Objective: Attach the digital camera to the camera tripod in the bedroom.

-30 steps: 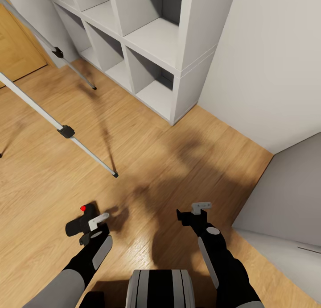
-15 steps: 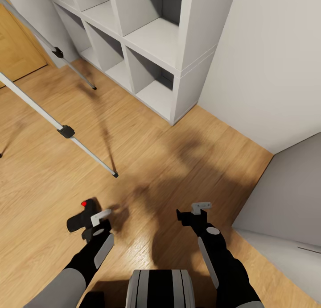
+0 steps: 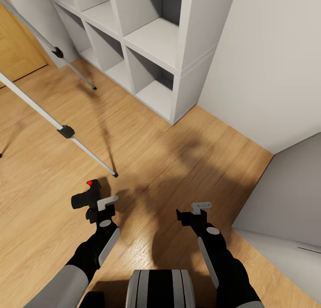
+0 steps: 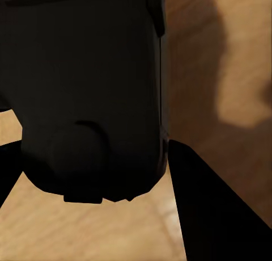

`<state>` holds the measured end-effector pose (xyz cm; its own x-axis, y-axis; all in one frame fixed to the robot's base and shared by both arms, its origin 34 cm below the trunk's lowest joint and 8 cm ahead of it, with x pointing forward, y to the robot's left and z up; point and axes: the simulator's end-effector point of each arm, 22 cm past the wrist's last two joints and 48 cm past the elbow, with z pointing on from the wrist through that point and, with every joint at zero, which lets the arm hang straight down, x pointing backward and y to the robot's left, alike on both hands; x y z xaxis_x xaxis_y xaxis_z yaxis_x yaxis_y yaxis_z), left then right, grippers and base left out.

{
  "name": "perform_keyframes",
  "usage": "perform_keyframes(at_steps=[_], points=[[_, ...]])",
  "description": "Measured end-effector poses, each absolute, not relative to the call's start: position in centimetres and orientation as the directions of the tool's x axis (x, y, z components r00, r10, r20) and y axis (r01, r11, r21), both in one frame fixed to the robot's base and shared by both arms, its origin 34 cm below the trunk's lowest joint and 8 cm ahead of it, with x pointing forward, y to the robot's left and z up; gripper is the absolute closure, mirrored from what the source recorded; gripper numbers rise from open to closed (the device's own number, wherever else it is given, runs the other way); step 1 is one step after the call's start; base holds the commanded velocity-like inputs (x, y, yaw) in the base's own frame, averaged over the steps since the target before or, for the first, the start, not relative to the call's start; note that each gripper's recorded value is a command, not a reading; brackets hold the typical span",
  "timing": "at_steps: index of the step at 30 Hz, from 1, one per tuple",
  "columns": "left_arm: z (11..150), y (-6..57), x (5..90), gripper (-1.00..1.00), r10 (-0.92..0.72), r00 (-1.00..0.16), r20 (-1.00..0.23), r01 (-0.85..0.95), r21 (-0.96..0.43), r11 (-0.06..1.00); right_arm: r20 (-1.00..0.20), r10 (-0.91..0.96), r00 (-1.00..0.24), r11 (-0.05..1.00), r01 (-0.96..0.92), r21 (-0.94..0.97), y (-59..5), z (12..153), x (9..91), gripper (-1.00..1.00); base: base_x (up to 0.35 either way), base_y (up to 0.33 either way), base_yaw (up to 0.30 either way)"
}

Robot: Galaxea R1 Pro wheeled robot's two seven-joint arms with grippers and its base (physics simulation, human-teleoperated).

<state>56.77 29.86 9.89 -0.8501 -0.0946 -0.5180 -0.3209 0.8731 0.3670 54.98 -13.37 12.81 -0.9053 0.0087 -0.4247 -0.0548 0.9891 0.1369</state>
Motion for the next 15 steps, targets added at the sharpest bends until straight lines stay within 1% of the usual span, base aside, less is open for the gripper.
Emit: perform_keyframes(at_steps=[15], points=[[9.6,29.9,56.51,1.0,-0.098,-0.858,-0.504,-0.313,0.363,0.878,-0.427,0.006,-0.904,0.989,-0.057,0.134,-13.38,12.84,55.03,-1.0,0.0,0.0,0.0]])
